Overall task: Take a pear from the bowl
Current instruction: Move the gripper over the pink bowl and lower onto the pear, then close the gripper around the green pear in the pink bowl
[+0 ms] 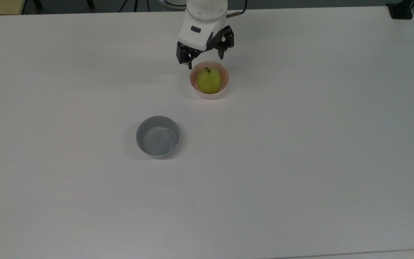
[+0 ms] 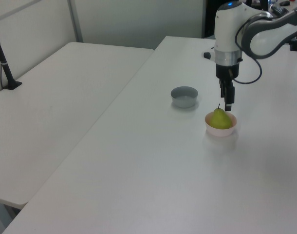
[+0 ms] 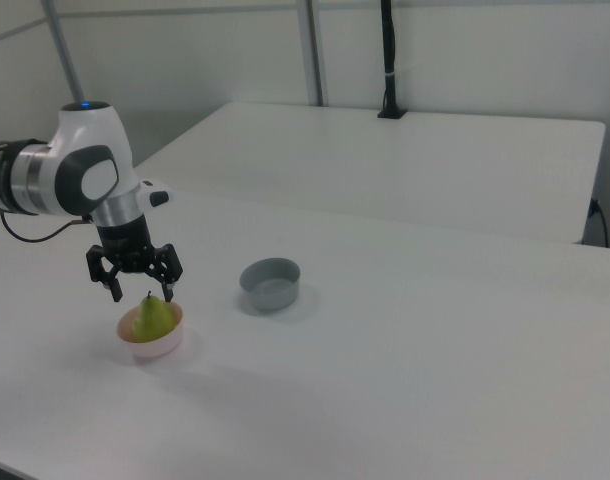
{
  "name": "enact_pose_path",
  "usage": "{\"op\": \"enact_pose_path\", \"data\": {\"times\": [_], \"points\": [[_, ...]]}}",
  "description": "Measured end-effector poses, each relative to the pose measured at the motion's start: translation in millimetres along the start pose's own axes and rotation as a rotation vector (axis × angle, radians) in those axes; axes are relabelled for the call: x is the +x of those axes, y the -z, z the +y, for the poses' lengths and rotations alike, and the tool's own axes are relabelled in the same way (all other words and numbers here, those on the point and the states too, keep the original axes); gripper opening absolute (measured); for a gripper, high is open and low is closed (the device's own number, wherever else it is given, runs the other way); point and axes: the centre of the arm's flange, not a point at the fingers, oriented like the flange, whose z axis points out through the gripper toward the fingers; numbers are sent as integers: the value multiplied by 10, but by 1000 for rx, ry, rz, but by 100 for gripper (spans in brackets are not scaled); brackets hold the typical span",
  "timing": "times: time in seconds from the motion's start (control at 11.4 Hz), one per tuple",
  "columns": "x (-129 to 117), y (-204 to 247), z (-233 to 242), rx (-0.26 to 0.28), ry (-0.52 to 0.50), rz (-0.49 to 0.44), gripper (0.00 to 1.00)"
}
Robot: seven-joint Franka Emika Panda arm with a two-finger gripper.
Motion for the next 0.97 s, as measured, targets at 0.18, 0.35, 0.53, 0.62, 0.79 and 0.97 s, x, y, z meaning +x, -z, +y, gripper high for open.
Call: {"op": "enact_pose_path", "data": {"times": [0.18,0.35,0.53,0.62,0.79,0.97], "points": [[62,-183,12,8,1,15,100],[113,-316,19,17,2,20,100],[127,-398,12,22,5,9,100],[134,-437,-1,25,8,3,98],[157,-499,-42,25,20,-1,93],[170,-545,-63,27,26,-5,71]]}}
